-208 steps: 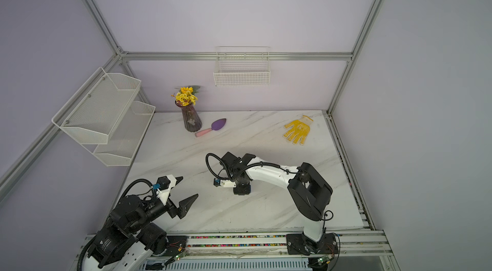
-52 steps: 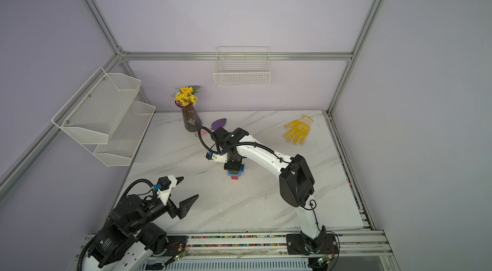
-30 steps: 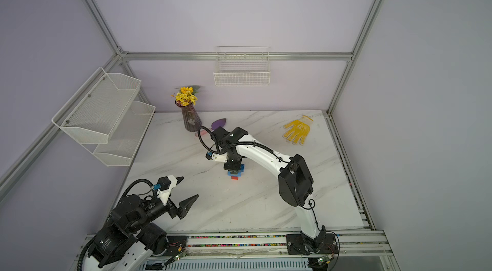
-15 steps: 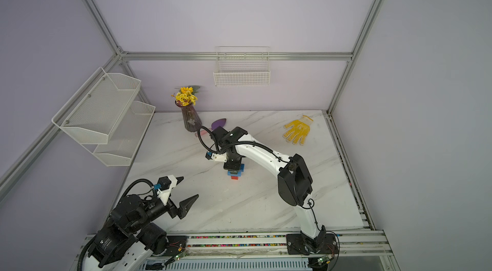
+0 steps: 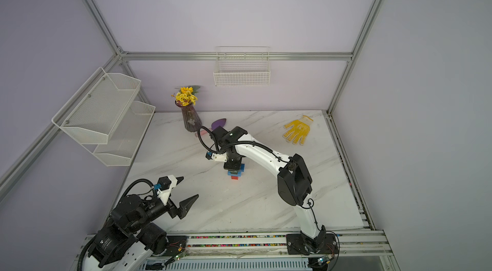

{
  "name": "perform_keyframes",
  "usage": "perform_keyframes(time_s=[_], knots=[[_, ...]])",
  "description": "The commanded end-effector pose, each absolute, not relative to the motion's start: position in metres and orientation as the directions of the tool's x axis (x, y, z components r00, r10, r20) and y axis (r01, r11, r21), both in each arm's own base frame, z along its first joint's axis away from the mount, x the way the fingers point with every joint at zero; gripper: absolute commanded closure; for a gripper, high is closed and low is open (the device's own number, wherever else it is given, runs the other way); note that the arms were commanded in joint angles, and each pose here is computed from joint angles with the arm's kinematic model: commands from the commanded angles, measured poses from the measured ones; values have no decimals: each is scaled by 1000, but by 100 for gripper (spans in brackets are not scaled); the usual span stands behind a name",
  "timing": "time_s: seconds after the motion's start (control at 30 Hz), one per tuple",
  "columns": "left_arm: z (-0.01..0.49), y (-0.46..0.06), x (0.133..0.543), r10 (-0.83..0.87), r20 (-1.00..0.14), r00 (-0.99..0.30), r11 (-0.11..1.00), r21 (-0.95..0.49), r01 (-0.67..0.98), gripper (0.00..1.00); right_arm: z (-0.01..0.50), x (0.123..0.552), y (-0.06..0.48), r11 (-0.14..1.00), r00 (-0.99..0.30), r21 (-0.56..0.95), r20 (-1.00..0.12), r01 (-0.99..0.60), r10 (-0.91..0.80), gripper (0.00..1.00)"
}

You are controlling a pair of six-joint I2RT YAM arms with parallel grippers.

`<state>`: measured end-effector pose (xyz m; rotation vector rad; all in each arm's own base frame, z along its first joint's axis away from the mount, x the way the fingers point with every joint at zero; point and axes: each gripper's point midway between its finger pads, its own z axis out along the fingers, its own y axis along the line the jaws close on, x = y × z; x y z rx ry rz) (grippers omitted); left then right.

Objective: Assemble the letter f with lego
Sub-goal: Assemble the lego brick with the lego brick.

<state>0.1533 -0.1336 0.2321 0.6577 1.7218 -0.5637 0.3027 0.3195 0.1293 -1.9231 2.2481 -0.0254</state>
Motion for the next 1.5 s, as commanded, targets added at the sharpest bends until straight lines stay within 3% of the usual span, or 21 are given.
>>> perform_keyframes(time_s=[0.0,0.73,1.47], knots=[[232,-136,156,147,-974,-171,720,-13,693,0,131,300,314,158,-146,-124,-99,-980,-984,94],[232,-136,156,147,-974,-170,721,-12,692,0,151,303,326,147,-121,-135,-181,-980,-976,94],[232,-136,156,145,-975,-168,724,-11,690,0,134,307,320,162,-147,-93,-153,-982,-977,94]])
